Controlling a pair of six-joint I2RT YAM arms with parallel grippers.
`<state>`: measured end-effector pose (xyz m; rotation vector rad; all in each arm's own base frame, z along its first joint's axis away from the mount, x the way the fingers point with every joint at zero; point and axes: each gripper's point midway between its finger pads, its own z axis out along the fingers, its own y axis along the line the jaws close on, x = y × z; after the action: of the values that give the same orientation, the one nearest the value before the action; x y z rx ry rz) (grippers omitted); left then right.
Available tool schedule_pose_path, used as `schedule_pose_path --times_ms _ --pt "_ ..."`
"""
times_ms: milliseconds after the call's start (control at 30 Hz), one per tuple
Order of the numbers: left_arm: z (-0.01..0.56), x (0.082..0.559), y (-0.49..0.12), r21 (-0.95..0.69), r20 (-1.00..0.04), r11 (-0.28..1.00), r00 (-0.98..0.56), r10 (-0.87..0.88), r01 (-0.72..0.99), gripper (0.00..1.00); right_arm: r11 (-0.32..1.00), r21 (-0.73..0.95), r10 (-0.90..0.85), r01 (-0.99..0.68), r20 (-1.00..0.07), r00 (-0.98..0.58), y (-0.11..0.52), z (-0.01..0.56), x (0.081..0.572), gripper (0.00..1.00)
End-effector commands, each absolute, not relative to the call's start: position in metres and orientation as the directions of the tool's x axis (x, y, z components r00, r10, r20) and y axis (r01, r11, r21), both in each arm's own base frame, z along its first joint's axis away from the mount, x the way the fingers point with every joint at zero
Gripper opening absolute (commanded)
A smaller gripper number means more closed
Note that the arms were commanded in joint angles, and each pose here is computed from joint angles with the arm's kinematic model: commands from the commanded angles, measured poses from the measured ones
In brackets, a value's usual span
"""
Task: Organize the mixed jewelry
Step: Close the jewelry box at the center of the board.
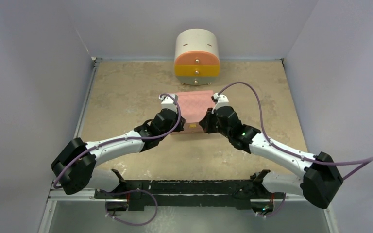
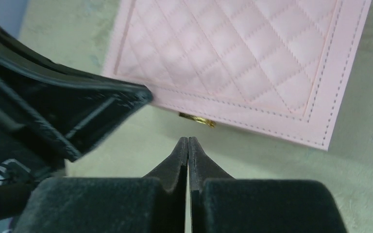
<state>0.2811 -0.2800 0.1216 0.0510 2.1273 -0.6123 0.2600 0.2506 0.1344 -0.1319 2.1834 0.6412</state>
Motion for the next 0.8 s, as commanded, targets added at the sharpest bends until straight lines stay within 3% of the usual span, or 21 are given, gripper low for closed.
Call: schedule_pose_path --times_ms 0,467,600,767 --pt "0.057 0.239 -0.249 -0.280 -0.653 0.932 -0.757 -0.010 0.229 0.00 0.875 0.368 0.117 -0.314 -0.791 -0.601 0.246 0.160 0.268 0.00" --pt "0.064 0.240 -0.252 -0.286 -0.656 0.928 -0.755 -0.009 0.237 0.00 0.859 0.330 0.160 -0.392 -0.900 -0.406 0.268 0.261 0.309 0.00" --pt "0.064 0.240 -0.252 -0.284 -0.655 0.928 -0.755 -0.004 0.241 0.00 0.873 0.335 0.140 -0.353 -0.869 -0.475 0.272 0.209 0.311 0.00" --pt "0.062 0.239 -0.251 -0.283 -0.653 0.928 -0.757 -0.002 0.241 0.00 0.895 0.365 0.123 -0.257 -0.755 -0.644 0.271 0.084 0.295 0.00"
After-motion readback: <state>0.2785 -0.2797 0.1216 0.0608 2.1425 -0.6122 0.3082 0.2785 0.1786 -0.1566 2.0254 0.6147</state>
